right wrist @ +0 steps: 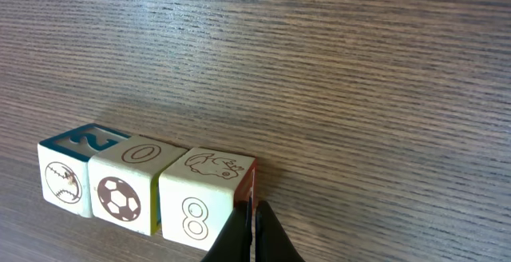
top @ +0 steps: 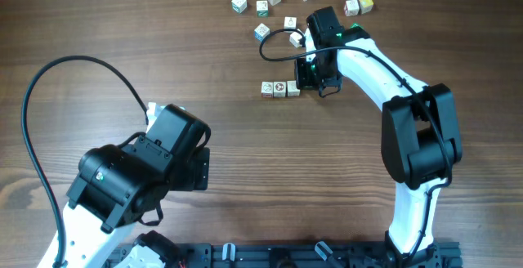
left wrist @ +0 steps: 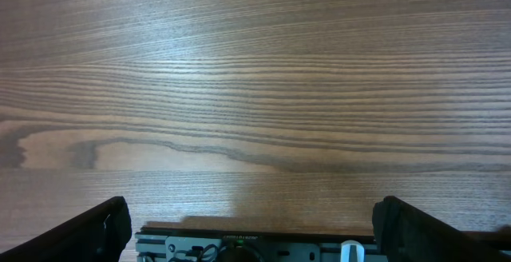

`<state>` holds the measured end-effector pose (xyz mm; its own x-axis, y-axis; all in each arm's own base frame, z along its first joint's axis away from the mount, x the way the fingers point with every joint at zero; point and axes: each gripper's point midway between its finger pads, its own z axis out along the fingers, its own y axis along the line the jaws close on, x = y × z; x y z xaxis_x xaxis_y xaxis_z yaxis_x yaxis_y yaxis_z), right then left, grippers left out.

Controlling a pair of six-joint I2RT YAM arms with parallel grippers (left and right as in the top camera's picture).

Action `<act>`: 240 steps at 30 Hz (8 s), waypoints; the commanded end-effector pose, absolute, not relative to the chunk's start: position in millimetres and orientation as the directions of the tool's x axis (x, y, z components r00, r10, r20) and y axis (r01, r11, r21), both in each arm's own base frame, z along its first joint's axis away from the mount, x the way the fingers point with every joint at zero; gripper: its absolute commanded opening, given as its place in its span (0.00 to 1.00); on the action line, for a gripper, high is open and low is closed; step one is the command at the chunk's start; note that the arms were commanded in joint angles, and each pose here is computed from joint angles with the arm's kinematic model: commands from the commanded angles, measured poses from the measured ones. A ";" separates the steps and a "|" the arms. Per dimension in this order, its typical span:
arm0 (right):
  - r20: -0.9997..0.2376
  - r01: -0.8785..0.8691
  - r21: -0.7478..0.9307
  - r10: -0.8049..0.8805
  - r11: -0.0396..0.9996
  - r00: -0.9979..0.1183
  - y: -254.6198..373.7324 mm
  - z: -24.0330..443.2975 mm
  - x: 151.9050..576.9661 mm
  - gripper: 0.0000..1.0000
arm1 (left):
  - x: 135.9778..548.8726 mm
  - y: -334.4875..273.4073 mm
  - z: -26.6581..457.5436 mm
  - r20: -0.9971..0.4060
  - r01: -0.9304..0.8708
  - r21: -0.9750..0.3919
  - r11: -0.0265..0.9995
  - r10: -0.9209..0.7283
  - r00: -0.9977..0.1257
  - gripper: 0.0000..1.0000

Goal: Form a horizontal line

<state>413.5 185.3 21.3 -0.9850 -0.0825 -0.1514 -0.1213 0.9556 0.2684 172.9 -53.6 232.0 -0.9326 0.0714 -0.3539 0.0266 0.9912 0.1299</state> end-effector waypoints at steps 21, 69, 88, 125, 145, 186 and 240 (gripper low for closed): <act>-0.129 -0.107 0.310 -0.070 0.945 -0.989 193.5 15.7 412.4 0.05 | 174.4 -50.6 231.4 -0.359 0.019 0.145 0.989 0.070 -0.931 1.00; -0.279 -0.153 0.394 -0.041 0.906 -0.960 215.3 30.9 447.9 0.05 | 174.4 -50.6 231.4 -0.359 0.019 0.145 0.989 0.070 -0.931 1.00; -0.313 -0.283 0.567 -0.115 0.774 -0.943 273.9 53.9 435.2 0.05 | 174.4 -50.6 231.4 -0.359 0.019 0.145 0.989 0.070 -0.931 1.00; -0.230 -0.288 0.248 -0.233 0.925 -0.945 263.6 43.8 382.9 0.05 | 174.4 -50.6 231.4 -0.359 0.019 0.145 0.989 0.070 -0.931 1.00; -0.106 -0.057 0.300 -0.026 0.952 -0.994 255.9 72.5 355.5 0.05 | 174.4 -50.6 231.4 -0.359 0.019 0.145 0.989 0.070 -0.931 1.00; -0.235 -0.066 0.258 -0.004 0.964 -0.972 266.2 17.7 366.3 0.05 | 174.3 -50.5 231.4 -0.358 0.019 0.145 0.989 0.071 -0.931 1.00; -0.246 -0.040 0.251 0.024 0.967 -0.969 258.8 6.0 378.6 0.05 | 174.3 -50.5 231.4 -0.358 0.019 0.145 0.989 0.071 -0.931 1.00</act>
<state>378.9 265.9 20.5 -0.9666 0.0269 -0.2548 -0.0487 0.9571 0.2858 172.9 -53.6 232.0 -0.9326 0.0714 -0.3539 0.0266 0.9912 0.1299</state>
